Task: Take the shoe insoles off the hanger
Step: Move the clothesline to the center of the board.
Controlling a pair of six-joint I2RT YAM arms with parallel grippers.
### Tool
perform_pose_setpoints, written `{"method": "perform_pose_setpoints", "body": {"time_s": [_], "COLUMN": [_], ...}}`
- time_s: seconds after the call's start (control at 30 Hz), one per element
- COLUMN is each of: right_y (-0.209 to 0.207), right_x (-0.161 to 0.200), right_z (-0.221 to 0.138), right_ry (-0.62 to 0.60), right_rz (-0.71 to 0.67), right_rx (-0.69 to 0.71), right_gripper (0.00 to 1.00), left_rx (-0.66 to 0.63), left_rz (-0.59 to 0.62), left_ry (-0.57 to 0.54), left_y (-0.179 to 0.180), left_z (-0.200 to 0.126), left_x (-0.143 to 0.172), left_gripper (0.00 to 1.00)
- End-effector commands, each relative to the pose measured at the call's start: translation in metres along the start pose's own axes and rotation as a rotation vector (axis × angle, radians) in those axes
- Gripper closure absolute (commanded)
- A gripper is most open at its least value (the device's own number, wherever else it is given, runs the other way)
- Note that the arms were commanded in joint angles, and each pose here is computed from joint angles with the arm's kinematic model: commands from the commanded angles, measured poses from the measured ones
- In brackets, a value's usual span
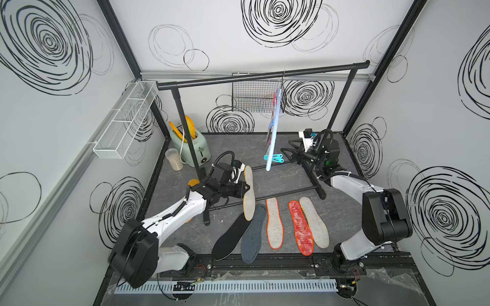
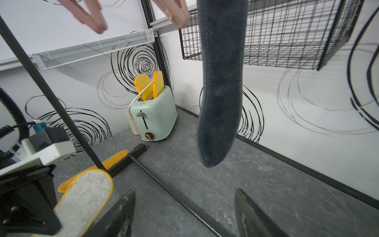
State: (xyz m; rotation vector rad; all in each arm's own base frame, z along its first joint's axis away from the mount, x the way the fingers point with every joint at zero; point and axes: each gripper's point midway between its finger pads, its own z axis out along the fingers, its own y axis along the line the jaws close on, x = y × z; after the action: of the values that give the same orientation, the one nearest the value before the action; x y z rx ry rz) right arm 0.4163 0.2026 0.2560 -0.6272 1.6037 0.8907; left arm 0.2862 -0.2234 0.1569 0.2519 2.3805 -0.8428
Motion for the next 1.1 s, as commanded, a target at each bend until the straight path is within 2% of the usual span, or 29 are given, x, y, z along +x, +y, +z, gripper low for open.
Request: {"method": "perform_pose_setpoints", "body": {"time_s": [0.0, 0.2, 0.27, 0.37, 0.5, 0.67, 0.87, 0.97, 1.07], "right_y": [-0.001, 0.01, 0.013, 0.015, 0.017, 0.019, 0.024, 0.025, 0.027], "right_x": [0.0, 0.008, 0.008, 0.009, 0.009, 0.011, 0.011, 0.013, 0.014], "right_z": [-0.008, -0.01, -0.01, -0.009, -0.009, -0.009, -0.009, -0.009, -0.008], "right_ry": [-0.024, -0.015, -0.013, -0.01, -0.008, -0.005, -0.006, -0.003, 0.002], "right_rz": [0.023, 0.031, 0.031, 0.031, 0.029, 0.033, 0.025, 0.028, 0.03], "right_rx": [0.05, 0.043, 0.038, 0.033, 0.029, 0.029, 0.021, 0.021, 0.013], "right_gripper": [0.24, 0.24, 0.24, 0.24, 0.24, 0.24, 0.24, 0.24, 0.24], "left_rx": [-0.137, -0.267, -0.265, -0.236, -0.244, -0.229, -0.247, -0.334, -0.371], "left_rz": [-0.062, -0.203, -0.235, -0.267, -0.321, -0.411, -0.443, -0.446, -0.446], "left_ry": [-0.131, -0.316, -0.368, -0.39, -0.401, -0.51, -0.728, -0.86, -0.884], "left_y": [0.023, 0.068, 0.071, 0.068, 0.069, 0.071, 0.074, 0.093, 0.105], "left_z": [-0.028, -0.083, -0.099, -0.115, -0.129, -0.154, -0.192, -0.204, -0.197], "left_x": [-0.012, -0.018, -0.021, -0.018, -0.001, 0.014, -0.004, -0.02, -0.044], "left_gripper": [1.0, 1.0, 1.0, 1.0, 1.0, 1.0, 1.0, 1.0, 1.0]}}
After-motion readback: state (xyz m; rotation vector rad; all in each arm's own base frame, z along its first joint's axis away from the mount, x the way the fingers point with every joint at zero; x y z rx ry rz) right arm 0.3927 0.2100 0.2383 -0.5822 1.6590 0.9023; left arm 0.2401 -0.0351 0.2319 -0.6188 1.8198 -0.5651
